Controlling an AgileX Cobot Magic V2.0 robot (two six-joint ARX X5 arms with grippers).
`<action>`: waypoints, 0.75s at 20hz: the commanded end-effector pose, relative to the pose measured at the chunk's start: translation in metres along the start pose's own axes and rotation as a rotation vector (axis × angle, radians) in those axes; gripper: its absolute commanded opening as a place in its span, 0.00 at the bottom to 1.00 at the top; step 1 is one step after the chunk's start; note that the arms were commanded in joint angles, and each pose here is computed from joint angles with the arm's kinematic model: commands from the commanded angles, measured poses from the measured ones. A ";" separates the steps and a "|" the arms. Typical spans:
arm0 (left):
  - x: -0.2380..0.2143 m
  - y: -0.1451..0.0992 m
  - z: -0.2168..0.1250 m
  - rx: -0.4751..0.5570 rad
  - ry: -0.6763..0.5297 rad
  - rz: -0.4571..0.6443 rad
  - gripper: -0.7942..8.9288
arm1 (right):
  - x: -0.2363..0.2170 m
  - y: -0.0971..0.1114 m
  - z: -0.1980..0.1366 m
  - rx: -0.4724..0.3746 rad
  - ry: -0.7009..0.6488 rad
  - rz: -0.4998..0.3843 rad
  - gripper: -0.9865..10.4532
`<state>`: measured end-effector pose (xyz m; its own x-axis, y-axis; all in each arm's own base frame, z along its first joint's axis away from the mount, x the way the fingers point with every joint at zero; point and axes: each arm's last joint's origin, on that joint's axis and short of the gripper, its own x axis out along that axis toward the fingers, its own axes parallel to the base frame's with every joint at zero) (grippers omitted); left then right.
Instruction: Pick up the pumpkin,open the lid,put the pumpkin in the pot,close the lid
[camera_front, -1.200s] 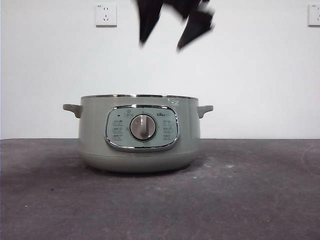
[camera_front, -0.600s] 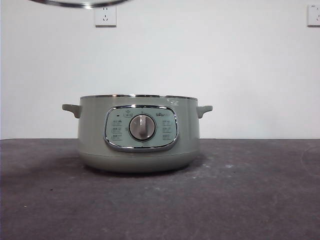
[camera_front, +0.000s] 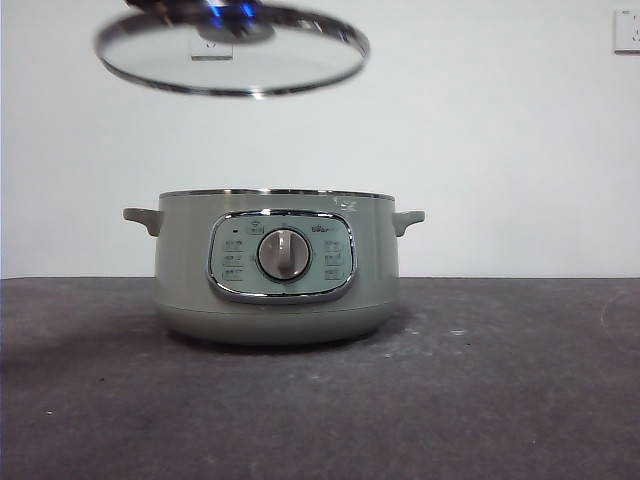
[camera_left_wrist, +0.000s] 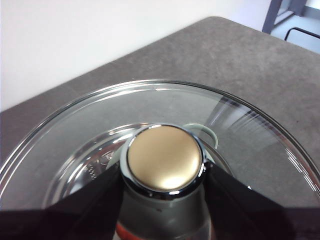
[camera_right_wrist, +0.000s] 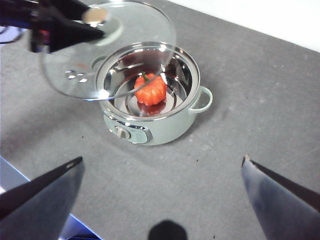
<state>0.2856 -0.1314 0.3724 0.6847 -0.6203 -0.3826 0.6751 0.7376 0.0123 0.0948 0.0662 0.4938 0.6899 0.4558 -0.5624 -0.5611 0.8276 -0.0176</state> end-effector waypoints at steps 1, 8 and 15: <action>0.019 0.002 0.000 0.033 -0.037 -0.013 0.07 | -0.007 0.000 -0.003 0.013 -0.017 0.002 0.61; 0.072 0.013 -0.025 0.017 0.020 -0.026 0.07 | -0.023 0.000 -0.012 0.014 -0.040 0.002 0.61; 0.097 0.019 -0.043 0.028 0.069 -0.008 0.07 | -0.025 0.000 -0.013 0.014 -0.045 0.002 0.61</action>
<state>0.3514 -0.1642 0.2912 0.6457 -0.5895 -0.4853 0.6770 0.7359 0.0068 0.0727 0.0505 0.4990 0.7173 0.4751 -0.5097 -0.5574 0.8302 -0.0104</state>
